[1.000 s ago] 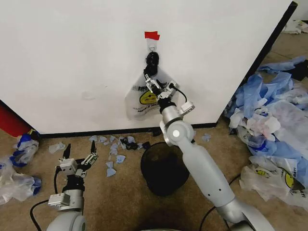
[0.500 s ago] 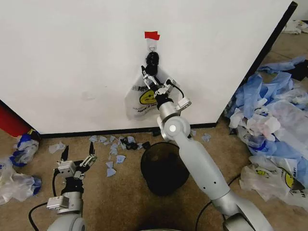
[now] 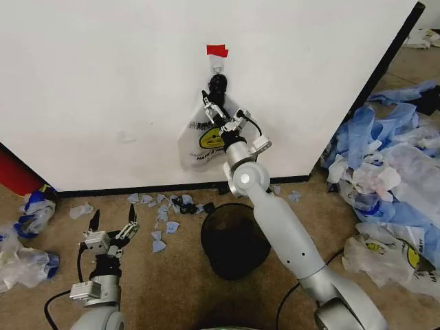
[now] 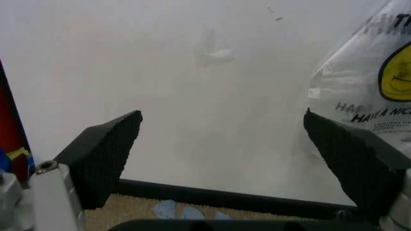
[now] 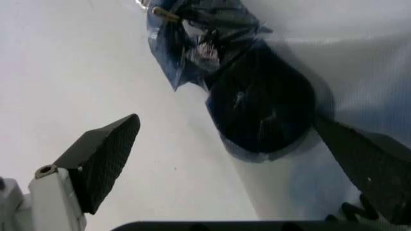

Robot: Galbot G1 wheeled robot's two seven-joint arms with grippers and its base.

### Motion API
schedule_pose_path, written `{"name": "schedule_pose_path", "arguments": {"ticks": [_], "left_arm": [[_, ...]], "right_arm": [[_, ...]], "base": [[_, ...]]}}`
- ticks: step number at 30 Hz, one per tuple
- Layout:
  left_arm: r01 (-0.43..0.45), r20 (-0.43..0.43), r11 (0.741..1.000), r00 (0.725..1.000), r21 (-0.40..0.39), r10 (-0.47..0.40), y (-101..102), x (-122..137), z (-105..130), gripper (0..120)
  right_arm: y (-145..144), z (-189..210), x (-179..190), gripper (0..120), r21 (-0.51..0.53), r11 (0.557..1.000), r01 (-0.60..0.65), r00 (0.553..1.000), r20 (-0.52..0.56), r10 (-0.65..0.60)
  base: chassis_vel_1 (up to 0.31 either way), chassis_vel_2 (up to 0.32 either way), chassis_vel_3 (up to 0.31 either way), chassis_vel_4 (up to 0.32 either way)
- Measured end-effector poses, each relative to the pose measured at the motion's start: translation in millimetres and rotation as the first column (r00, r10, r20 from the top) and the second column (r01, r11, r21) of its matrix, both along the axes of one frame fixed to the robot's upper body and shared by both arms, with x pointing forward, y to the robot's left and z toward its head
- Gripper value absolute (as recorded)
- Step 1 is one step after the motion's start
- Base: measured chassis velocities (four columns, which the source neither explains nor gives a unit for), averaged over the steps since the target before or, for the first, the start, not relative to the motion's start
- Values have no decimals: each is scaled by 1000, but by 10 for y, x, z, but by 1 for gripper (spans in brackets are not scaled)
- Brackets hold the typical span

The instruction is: Pick up the garbage bag from the wall and place it over the trash bin.

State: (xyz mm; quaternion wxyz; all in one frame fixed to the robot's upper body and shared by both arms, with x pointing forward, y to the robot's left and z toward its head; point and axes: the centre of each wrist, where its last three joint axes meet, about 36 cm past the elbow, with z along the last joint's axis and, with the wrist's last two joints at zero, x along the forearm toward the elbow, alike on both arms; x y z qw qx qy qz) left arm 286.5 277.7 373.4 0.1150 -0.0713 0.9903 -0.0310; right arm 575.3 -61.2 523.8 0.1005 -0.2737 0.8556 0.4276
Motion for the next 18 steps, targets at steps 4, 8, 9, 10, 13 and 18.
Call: {"name": "schedule_pose_path", "arguments": {"ticks": [4, 8, 9, 10, 13, 18], "left_arm": [[-1, 0, 1000, 1000, -2, 1, -10, 14, -26, 98], [-1, -1, 1000, 1000, -2, 1, -20, 20, -47, 98], [-1, -1, 1000, 1000, -2, 1, -21, 20, -51, 98], [-2, -1, 1000, 1000, -2, 2, -22, 21, -57, 98], [-2, -1, 1000, 1000, -1, 2, -20, 22, -70, 98], [-4, 1, 1000, 1000, -1, 4, -24, 11, -91, 98]], "right_arm": [[22, 13, -55, 99, 5, 1000, -12, 1000, 11, 12], [24, 21, -77, 99, 8, 1000, -17, 1000, 17, 16], [23, 21, -80, 99, 8, 1000, -17, 1000, 18, 17], [20, 21, -85, 99, 8, 1000, -17, 1000, 19, 17], [14, 18, -88, 99, 7, 1000, -16, 1000, 21, 16], [12, 20, -39, 98, 21, 1000, -6, 1000, 30, 6]], "base": [[0, 0, 0, 0], [0, 0, 0, 0], [0, 0, 0, 0], [0, 0, 0, 0], [0, 0, 0, 0], [0, 0, 0, 0]]}}
